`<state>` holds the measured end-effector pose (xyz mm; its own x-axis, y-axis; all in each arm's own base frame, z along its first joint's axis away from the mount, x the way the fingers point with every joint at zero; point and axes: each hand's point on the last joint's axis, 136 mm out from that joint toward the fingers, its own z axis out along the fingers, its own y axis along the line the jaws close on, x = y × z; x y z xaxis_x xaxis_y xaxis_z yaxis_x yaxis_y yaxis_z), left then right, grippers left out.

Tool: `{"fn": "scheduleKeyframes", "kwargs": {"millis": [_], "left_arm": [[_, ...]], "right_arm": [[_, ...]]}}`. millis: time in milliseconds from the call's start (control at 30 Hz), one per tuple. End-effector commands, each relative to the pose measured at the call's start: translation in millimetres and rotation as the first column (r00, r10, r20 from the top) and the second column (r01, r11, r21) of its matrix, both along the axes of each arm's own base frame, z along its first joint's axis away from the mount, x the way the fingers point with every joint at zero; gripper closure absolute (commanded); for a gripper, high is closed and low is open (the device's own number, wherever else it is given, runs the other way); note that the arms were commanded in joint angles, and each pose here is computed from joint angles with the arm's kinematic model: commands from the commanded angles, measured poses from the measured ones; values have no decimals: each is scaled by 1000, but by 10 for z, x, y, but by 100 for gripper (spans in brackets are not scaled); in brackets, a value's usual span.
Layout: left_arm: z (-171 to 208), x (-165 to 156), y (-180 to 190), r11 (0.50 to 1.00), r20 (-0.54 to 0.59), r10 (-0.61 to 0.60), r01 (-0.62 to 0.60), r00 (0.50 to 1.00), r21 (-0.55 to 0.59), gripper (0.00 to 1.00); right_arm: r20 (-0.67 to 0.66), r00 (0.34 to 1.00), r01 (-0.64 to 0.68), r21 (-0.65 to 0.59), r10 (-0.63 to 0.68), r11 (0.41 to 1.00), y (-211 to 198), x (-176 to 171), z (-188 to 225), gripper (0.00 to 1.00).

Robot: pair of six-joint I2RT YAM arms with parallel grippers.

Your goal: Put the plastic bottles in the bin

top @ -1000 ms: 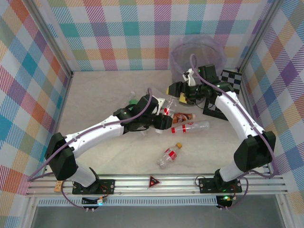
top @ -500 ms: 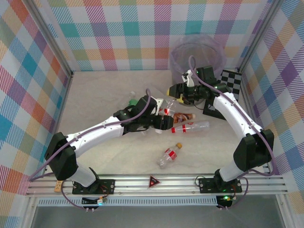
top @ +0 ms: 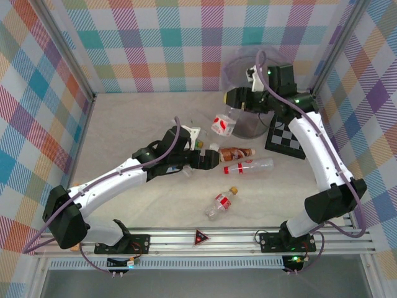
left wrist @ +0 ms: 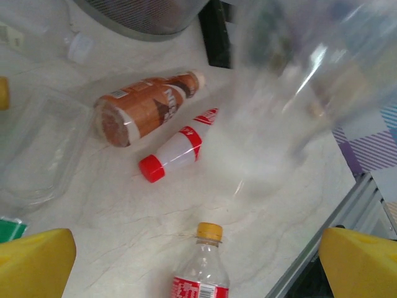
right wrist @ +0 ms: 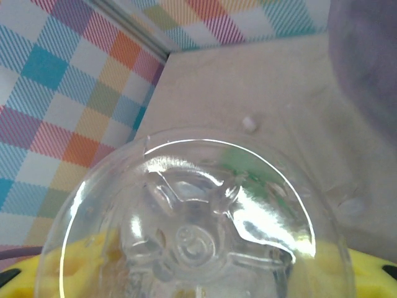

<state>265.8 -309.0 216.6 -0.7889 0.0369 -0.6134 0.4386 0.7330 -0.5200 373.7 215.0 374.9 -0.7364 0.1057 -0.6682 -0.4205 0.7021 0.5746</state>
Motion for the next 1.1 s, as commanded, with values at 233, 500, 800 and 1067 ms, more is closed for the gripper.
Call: {"fn": "scheduleKeyframes", "kwargs": {"millis": [233, 500, 800, 1067], "left_arm": [[-167, 57, 215, 995, -34, 97, -96, 995, 40, 0], [-169, 27, 288, 991, -43, 111, -108, 993, 78, 0], [-84, -23, 423, 986, -28, 136, -133, 990, 100, 0], [-104, -25, 463, 984, -16, 145, -143, 989, 108, 0]], "right_arm": [[323, 930, 190, -14, -175, 982, -526, 282, 1022, 43], [371, 854, 360, 84, -364, 929, -981, 750, 1258, 43], [332, 815, 460, 128, -475, 879, -1274, 1293, 1045, 43], [250, 836, 481, 97, -489, 871, -1301, 1705, 594, 42]]}}
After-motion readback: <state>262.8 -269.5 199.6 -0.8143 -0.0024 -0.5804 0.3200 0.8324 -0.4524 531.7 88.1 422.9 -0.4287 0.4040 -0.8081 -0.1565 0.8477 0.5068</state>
